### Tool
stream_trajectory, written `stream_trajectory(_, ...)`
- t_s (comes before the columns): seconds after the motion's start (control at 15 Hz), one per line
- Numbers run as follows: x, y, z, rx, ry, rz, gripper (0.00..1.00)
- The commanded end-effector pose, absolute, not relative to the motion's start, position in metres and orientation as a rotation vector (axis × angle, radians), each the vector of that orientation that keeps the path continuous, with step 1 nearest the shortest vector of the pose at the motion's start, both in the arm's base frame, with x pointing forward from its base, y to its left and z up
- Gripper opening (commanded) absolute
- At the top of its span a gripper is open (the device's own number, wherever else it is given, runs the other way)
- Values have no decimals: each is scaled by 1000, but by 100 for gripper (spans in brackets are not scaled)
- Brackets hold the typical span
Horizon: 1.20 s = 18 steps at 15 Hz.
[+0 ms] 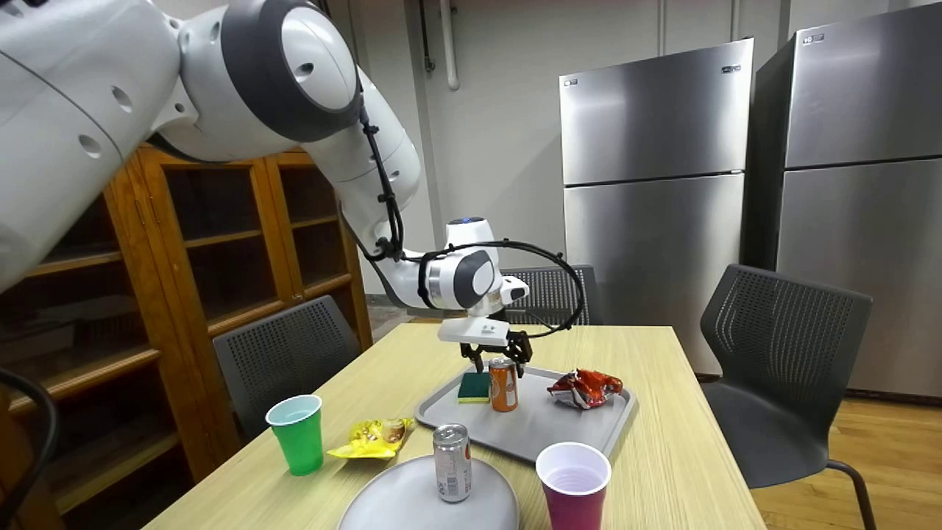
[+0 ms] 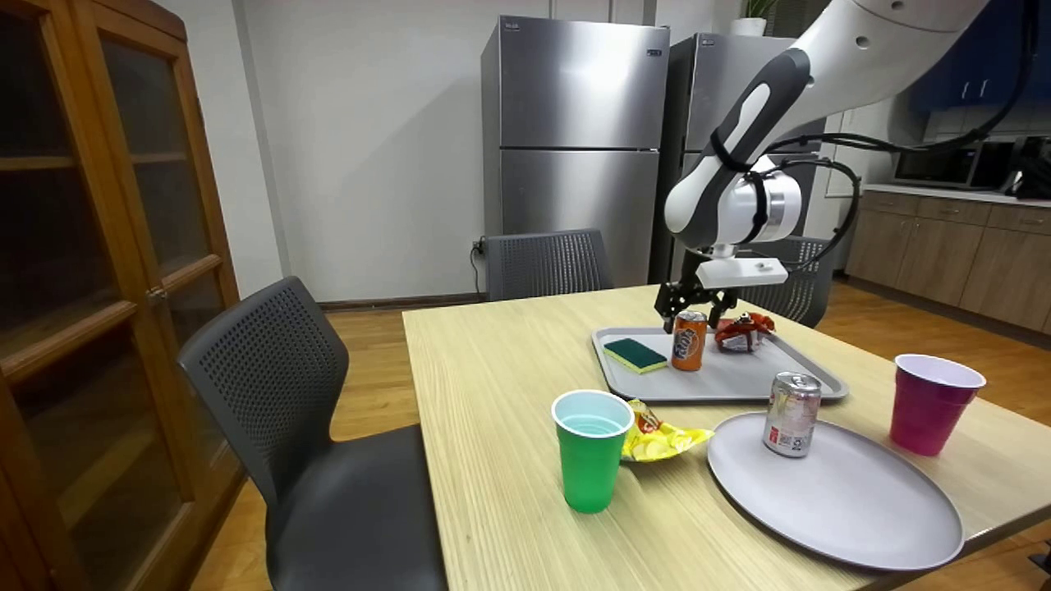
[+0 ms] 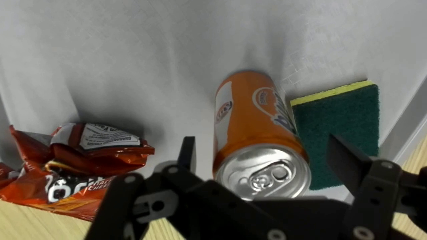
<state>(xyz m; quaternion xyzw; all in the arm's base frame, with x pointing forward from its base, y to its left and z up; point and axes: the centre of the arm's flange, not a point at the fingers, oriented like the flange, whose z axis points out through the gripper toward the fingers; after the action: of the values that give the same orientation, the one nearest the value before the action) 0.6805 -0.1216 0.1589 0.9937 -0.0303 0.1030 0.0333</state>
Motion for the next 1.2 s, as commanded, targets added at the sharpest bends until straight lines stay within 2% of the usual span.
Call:
stream_trajectory(0.0, 693, -123, 159, 3067, -128, 344, 100)
stream_trajectory(0.67, 694, -123, 159, 3065, -128, 362, 100)
stream_trajectory(0.8, 693, -123, 159, 3062, -125, 364, 72)
stream_trajectory(1.07, 693, -124, 159, 3061, -126, 364, 40)
stream_trajectory(1.13, 692, -124, 159, 3061, -127, 365, 38)
